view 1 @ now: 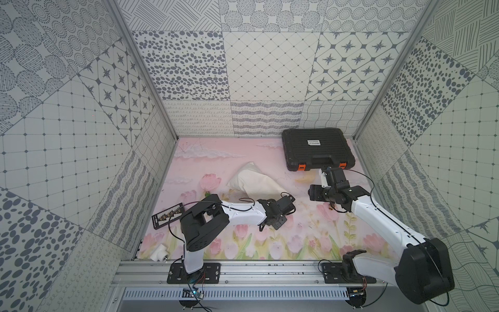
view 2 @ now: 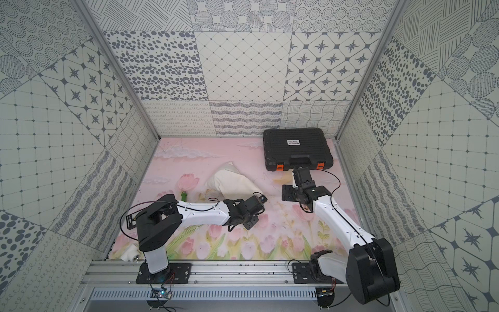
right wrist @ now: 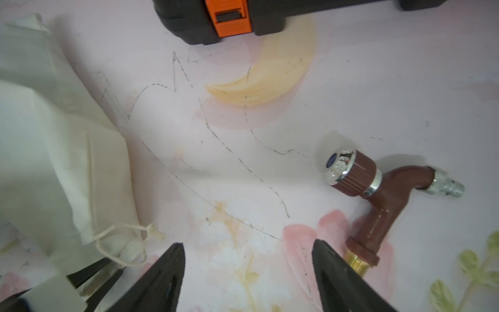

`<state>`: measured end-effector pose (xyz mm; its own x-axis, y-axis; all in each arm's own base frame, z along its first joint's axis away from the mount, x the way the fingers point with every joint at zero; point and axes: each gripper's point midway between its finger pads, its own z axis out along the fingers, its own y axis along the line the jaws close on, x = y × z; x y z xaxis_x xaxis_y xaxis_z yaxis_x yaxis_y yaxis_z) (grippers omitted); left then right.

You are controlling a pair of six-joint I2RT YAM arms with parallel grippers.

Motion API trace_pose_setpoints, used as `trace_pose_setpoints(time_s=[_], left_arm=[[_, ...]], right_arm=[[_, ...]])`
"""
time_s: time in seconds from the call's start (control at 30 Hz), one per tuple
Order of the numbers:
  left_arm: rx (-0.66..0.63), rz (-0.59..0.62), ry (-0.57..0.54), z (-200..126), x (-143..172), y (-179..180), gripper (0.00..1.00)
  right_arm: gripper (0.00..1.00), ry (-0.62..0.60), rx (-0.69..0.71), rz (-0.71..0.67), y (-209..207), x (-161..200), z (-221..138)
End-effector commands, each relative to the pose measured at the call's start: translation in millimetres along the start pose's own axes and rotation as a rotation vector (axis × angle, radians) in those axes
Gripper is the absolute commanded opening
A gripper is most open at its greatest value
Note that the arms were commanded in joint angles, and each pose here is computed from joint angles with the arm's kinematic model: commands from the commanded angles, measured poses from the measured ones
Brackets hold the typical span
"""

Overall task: Close the soil bag
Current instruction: Place the distractor at the center of the board, then frap the soil bag at the center of the board.

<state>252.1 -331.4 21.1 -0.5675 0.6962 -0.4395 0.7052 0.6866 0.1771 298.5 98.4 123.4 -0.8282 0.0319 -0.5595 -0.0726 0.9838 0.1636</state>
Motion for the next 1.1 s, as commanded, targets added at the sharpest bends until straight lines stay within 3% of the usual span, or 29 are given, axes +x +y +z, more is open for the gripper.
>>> trace_pose_setpoints(time_s=[0.0, 0.07, 0.47, 0.7, 1.07], left_arm=[[-0.102, 0.016, 0.094, -10, 33, 33, 0.05], [-0.105, -0.008, 0.063, -19, 28, 41, 0.0], [-0.077, -0.128, -0.113, -76, 3, 77, 0.0], [-0.075, -0.14, -0.14, -89, 0, 82, 0.0], [-0.068, -0.147, -0.153, -94, -1, 82, 0.0]], right_arm=[[0.79, -0.07, -0.096, -0.096, 28, -11, -18], [0.79, -0.086, -0.131, -0.142, 40, -9, -22], [0.84, -0.19, -0.387, -0.423, 131, 9, -41], [0.84, -0.226, -0.341, -0.465, 139, 1, -34], [0.73, -0.334, -0.224, -0.457, 137, -40, -36]])
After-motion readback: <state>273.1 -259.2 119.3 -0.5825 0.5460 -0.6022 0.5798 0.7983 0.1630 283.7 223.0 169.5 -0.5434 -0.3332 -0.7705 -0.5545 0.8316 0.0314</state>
